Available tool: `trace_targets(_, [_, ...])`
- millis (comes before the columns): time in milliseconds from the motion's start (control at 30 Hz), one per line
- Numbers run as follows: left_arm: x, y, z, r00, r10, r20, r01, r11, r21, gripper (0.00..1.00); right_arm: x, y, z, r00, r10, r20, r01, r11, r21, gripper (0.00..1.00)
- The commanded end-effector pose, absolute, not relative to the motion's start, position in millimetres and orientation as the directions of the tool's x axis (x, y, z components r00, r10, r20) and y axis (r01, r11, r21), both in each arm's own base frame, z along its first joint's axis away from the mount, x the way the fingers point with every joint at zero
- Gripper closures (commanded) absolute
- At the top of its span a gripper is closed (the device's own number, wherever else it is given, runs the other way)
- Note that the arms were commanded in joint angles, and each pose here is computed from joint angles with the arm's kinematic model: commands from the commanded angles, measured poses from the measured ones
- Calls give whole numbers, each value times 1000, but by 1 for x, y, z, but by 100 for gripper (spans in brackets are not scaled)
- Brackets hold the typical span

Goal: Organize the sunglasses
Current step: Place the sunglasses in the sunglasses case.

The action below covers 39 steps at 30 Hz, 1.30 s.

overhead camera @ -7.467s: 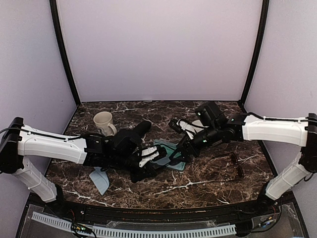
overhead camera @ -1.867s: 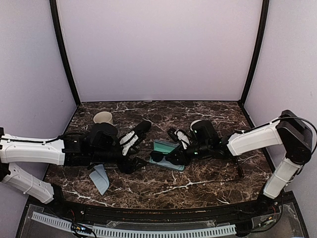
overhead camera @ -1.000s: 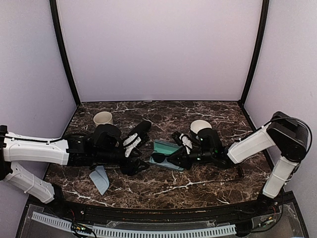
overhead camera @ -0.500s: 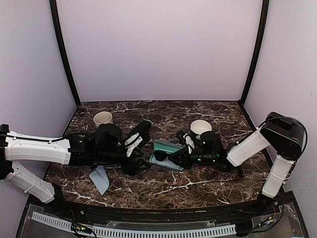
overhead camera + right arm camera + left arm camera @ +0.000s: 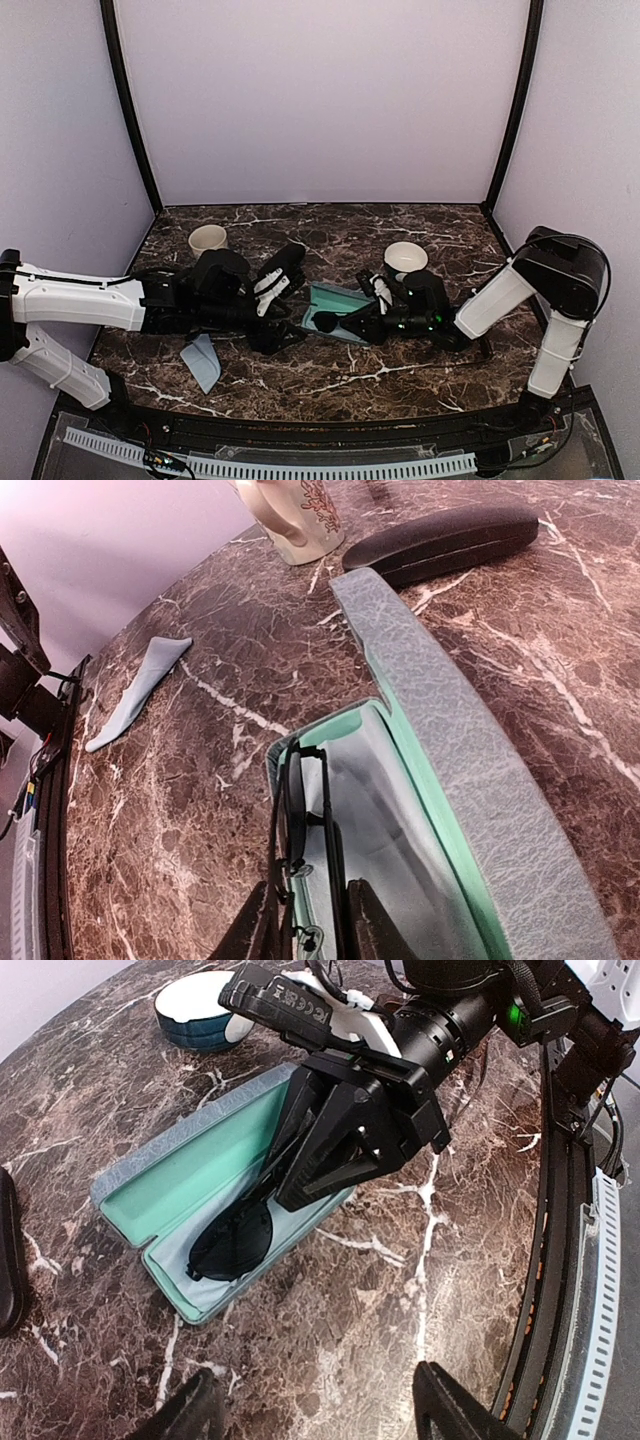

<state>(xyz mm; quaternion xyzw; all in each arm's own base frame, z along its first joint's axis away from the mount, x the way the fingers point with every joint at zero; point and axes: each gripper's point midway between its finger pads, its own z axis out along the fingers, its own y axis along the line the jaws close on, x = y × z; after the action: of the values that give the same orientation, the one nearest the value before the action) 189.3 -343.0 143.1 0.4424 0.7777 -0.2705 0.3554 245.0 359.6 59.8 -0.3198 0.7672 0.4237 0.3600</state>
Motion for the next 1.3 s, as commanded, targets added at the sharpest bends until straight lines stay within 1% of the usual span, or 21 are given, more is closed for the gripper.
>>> trace_targets(0, [193,-349,159,-344,467,-815,884,453,-114,34,252,360,69,-516,-135,-846,-796,439,416,75])
trace_targets(233, [192,-350,156,-347,472,-811,885,450,-117,34,254,357,70,-523,-111,-845,-782,458,424,72])
trace_targets(600, [191,-348,152,-352,481,-803,885,449,-120,34,254,362,67,-544,-101,-833,-775,441,452,74])
trace_targets(700, [191,-348,152,-354,478,-803,884,452,-121,34,252,361,69,-560,-107,-821,-766,445,464,69])
trace_targets(833, [191,-349,152,-354,474,-806,884,452,-123,34,256,352,65,-591,-133,-795,-728,512,455,60])
trace_targets(967, [191,-350,151,-353,474,-807,886,447,-124,34,253,350,68,-600,-159,-784,-719,539,440,51])
trace_targets(1267, [190,-353,149,-360,473,-804,887,439,-139,34,243,348,74,-595,-181,-784,-710,575,406,48])
